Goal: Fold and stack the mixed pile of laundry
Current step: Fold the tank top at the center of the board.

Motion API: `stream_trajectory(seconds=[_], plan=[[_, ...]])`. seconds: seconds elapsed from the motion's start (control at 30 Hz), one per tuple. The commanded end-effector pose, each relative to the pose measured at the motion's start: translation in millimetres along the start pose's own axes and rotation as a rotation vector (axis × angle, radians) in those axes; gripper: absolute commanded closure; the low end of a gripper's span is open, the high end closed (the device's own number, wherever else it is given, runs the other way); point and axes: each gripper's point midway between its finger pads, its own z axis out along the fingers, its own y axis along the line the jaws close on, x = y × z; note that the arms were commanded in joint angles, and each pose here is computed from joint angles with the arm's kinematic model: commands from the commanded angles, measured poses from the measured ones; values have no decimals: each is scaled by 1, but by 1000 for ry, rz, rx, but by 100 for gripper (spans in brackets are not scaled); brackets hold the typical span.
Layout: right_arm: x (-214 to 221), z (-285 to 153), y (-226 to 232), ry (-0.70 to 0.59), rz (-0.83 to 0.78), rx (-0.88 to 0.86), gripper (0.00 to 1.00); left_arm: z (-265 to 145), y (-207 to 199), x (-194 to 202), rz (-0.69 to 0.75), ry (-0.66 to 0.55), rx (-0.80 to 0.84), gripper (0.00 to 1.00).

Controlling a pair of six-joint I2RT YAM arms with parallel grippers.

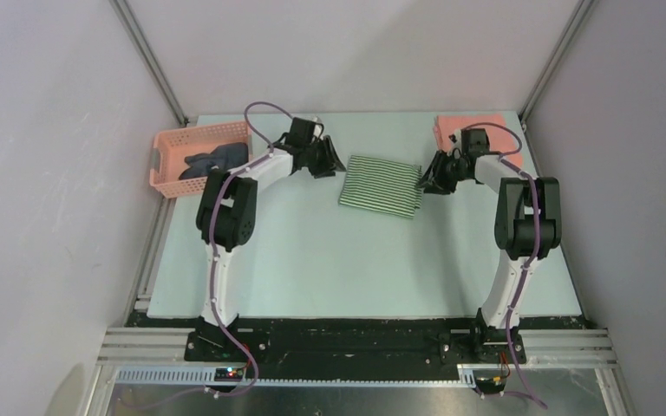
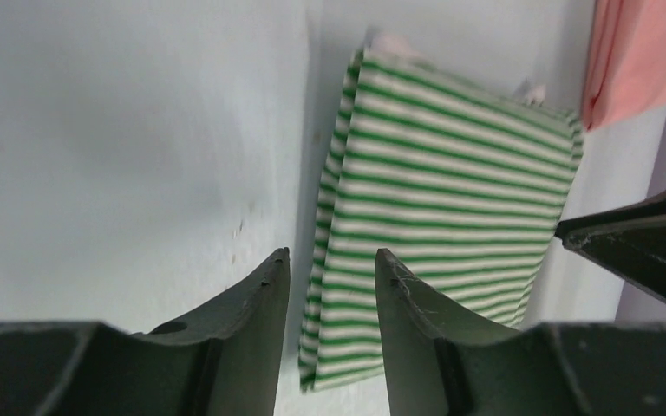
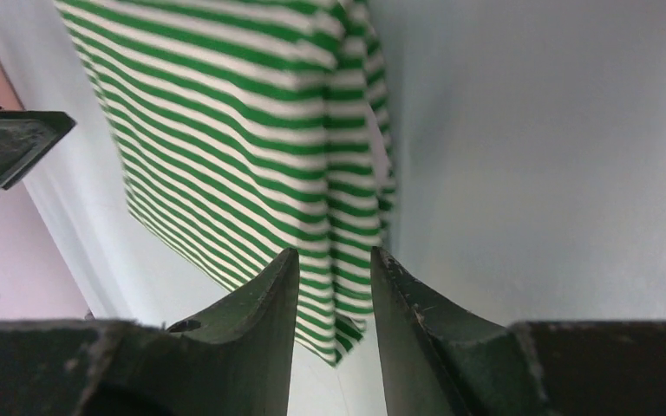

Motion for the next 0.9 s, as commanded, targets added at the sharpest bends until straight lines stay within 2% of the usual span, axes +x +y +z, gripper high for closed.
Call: stream_trajectory(seconds=[0.0, 0.23, 0.3, 0.4, 0.53, 0.73, 0.87], plan=[[20, -9, -8, 22, -11, 25, 60, -34, -27, 13, 99, 3, 54, 55], [40, 4, -21, 74, 19, 25, 63, -31, -15, 44, 114, 48, 8, 56], [45, 4, -22, 71, 26, 18, 68, -28, -9, 49, 108, 62, -3, 57], [54, 4, -24, 75, 44, 12, 88, -25, -4, 54, 100, 74, -15, 58], [59, -1, -21, 55, 67, 0, 99, -22, 3, 60, 90, 87, -30, 59], [79, 3, 6, 63, 115, -72, 100, -23, 11, 70, 81, 102, -53, 60], [84, 5, -1, 34, 161, -48, 97, -26, 18, 79, 77, 116, -69, 61]])
